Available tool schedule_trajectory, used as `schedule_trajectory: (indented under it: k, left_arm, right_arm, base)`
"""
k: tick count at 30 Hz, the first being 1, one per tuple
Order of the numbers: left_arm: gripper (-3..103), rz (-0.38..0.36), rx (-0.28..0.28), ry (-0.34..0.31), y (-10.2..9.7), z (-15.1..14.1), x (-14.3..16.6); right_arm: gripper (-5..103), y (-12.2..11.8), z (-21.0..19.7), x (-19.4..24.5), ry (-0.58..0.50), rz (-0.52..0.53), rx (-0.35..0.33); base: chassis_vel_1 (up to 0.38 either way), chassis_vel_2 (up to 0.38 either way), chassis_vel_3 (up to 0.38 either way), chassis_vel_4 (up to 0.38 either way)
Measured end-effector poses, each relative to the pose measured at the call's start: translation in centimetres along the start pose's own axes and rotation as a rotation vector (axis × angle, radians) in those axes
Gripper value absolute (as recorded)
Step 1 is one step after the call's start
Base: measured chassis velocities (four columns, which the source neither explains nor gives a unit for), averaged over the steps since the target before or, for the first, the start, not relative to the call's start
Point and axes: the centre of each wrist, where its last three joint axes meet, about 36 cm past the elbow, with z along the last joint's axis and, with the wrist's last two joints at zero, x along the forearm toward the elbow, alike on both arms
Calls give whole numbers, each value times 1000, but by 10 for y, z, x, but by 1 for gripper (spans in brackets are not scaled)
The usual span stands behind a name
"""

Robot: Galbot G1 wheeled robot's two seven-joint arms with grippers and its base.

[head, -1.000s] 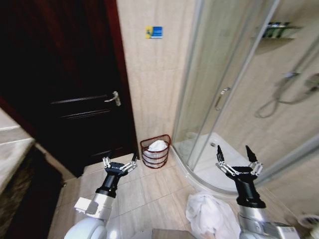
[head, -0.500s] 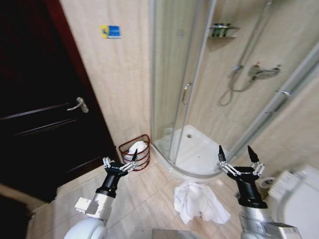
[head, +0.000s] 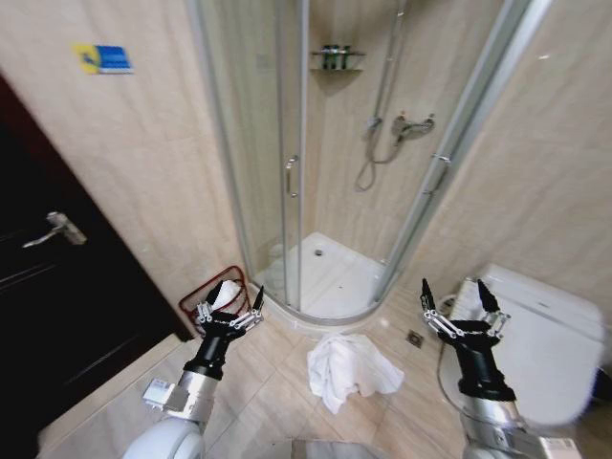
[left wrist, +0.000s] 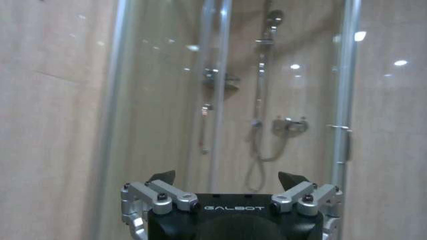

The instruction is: Discard the used towel into the hamper.

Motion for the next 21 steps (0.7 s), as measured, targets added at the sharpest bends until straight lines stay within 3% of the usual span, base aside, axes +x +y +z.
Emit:
schedule_trajectory:
  k: [21]
  left_arm:
    - [100,0,0,0,0,0,0]
  right_arm:
    - [100,-1,2,1,-4,7,2]
  base:
    - [-124,-124,-127,-129]
